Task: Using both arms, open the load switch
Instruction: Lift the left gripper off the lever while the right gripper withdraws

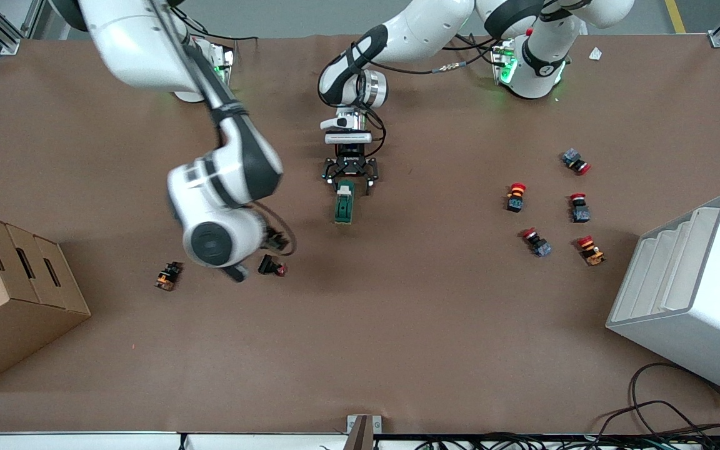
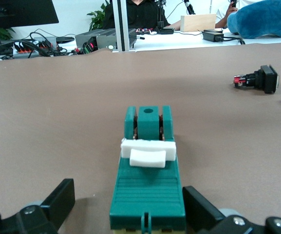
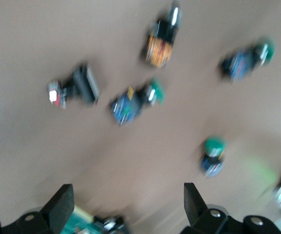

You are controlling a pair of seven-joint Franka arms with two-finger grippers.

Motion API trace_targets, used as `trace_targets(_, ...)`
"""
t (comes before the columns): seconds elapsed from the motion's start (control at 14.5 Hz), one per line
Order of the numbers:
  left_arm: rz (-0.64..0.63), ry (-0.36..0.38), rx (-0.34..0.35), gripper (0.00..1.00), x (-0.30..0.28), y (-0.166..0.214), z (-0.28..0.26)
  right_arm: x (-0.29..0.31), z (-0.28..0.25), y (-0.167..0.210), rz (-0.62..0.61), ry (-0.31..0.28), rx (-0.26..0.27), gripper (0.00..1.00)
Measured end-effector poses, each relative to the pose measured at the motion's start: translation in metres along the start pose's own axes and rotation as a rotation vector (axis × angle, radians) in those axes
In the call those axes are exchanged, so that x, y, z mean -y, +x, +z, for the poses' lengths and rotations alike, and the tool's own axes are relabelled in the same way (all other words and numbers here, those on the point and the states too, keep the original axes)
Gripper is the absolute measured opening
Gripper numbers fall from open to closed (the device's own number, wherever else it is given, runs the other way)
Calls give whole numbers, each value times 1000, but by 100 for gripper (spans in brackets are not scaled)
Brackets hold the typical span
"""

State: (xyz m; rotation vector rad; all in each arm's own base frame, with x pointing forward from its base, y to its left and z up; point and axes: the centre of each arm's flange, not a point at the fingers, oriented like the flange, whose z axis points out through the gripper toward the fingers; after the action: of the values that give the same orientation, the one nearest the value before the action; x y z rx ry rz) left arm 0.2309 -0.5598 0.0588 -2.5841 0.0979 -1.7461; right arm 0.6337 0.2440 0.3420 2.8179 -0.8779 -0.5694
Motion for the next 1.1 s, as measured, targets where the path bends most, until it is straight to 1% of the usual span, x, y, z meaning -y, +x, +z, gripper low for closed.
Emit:
trace_targets(0.14, 8, 37, 29, 99, -4, 9, 0, -55, -32, 50, -178, 23, -44, 100)
trace_targets(0.28, -2, 97, 72, 100, -12, 28, 0, -97, -59, 77, -316, 18, -100, 100)
trace_targets(0.41, -25, 150, 111, 99, -24, 57, 1, -123, -86, 82, -397, 11, -154, 100)
trace_targets(0.62, -54, 224, 190, 100, -40, 108, 4, -169, -122, 92, -509, 27, -205, 100)
trace_targets(0.76, -67, 261, 264, 100, -52, 146, 5, -217, -139, 113, -557, 46, -224, 100)
trace_targets(0.89, -87, 282, 335, 100, -59, 184, 4, -261, -150, 130, -583, 62, -240, 100)
trace_targets(1.1, -101, 304, 439, 100, -53, 240, 10, -290, -156, 141, -568, 78, -247, 100)
